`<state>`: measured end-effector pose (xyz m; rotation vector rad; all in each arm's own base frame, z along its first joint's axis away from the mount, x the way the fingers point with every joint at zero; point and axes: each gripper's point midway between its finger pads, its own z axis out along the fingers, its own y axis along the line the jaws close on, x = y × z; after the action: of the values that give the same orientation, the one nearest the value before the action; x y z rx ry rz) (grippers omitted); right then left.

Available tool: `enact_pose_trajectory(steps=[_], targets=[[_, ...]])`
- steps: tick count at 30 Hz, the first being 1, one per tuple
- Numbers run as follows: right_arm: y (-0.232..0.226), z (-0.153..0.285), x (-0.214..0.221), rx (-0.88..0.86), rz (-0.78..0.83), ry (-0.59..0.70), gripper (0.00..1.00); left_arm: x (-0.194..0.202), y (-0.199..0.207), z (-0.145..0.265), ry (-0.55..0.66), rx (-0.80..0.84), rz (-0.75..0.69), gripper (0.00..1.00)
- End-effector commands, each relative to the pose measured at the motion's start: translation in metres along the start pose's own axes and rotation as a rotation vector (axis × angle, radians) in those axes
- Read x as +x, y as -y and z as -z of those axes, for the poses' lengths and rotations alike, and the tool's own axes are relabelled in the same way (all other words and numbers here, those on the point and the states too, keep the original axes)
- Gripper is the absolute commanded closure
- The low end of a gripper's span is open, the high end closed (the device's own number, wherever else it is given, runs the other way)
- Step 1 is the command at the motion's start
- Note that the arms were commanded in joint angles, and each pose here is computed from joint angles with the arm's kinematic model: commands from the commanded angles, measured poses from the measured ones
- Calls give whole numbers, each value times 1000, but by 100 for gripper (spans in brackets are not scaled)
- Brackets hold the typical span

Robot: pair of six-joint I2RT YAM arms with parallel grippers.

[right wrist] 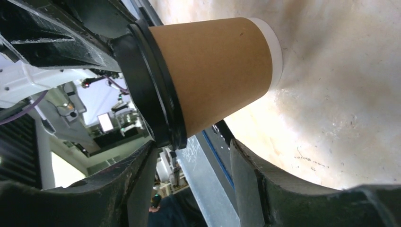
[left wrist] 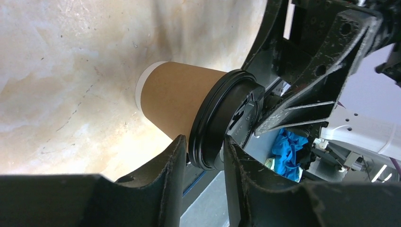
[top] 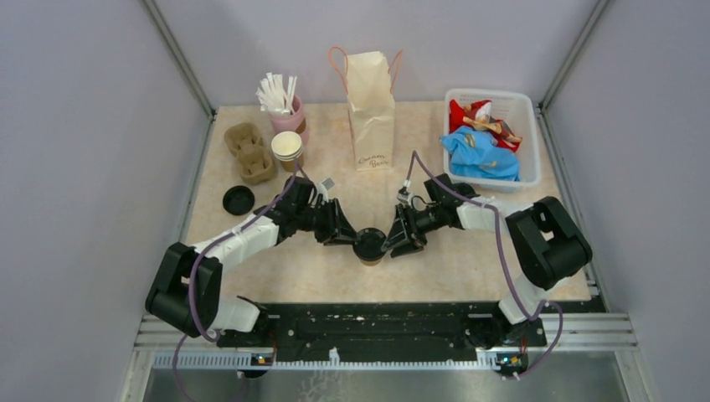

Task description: Pack the takeout coffee

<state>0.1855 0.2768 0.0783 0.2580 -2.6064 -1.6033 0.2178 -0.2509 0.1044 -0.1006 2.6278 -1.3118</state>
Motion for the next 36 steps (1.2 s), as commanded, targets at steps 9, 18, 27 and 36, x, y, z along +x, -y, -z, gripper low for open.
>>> enact_pose_trajectory(steps=[9,18,27,36], targets=[[-35,4,-6,62,111,43,24,-18,26,17,38,-28,-27,43],[19,-19,6,125,38,41,34,-6,12,21,44,-60,-10,44],[-31,4,-24,160,112,110,22,-14,29,46,124,-80,-71,43],[-27,28,-34,348,159,159,9,-31,25,31,107,-85,-205,18]])
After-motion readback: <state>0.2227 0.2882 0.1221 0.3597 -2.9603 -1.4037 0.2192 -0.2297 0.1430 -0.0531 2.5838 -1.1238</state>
